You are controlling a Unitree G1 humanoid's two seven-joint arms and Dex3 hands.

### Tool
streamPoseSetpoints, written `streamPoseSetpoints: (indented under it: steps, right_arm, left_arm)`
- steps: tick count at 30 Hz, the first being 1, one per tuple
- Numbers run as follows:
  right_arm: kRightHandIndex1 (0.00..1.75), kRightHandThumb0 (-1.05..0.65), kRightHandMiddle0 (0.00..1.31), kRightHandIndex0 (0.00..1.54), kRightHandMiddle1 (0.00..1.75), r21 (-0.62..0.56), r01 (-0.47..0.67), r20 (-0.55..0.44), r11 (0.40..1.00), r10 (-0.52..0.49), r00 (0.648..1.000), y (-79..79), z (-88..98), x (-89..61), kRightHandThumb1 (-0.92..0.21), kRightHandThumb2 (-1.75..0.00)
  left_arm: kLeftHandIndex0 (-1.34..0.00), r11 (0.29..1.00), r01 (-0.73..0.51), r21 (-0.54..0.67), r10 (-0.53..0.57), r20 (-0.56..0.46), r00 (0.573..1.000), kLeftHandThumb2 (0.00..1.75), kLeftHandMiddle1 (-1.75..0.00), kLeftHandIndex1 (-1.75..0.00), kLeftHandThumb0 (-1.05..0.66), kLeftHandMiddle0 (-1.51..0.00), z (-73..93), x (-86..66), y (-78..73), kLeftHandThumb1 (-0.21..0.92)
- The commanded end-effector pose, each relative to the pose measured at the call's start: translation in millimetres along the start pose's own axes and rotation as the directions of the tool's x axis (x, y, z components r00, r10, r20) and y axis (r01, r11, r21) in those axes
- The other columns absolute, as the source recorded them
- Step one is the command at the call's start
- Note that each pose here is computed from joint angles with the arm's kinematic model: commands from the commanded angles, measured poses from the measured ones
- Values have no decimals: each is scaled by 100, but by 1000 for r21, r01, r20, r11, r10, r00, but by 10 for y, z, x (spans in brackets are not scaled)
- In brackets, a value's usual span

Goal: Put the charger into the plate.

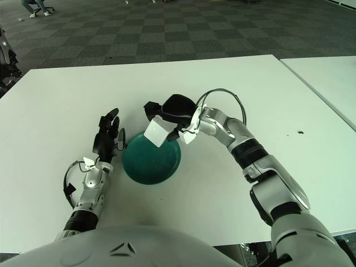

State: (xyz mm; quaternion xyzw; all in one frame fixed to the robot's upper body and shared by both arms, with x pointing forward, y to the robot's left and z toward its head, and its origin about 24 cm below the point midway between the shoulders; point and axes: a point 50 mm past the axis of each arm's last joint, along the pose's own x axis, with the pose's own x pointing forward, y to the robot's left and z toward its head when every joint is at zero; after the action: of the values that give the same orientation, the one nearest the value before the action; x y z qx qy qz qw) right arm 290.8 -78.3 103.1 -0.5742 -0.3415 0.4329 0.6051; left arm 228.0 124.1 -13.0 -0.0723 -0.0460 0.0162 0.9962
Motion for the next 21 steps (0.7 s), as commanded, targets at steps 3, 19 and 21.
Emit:
streamPoseSetpoints:
  steps: [3,19,21]
  right_arm:
    - [175,-44,52,122,175,-30,-29,30,999,30,999,1,56,-36,-43,-118]
    - [175,-42,47,114,172,-84,5,125,996,5,992,181,146,62,-53,-102]
    - [175,-40,43,101,169,-85,14,125,996,-4,992,186,143,62,-61,-90]
  left_arm:
    - [0,990,-112,-82,91,-219,971,83,0,-61,-77,-18,-410,-490,-6,92]
    - [0,993,-102,-62,86,-221,972,83,0,-59,-78,-17,-421,-477,-10,92]
    - [0,994,-97,-56,82,-222,972,83,0,-55,-80,-16,-422,-478,-12,92]
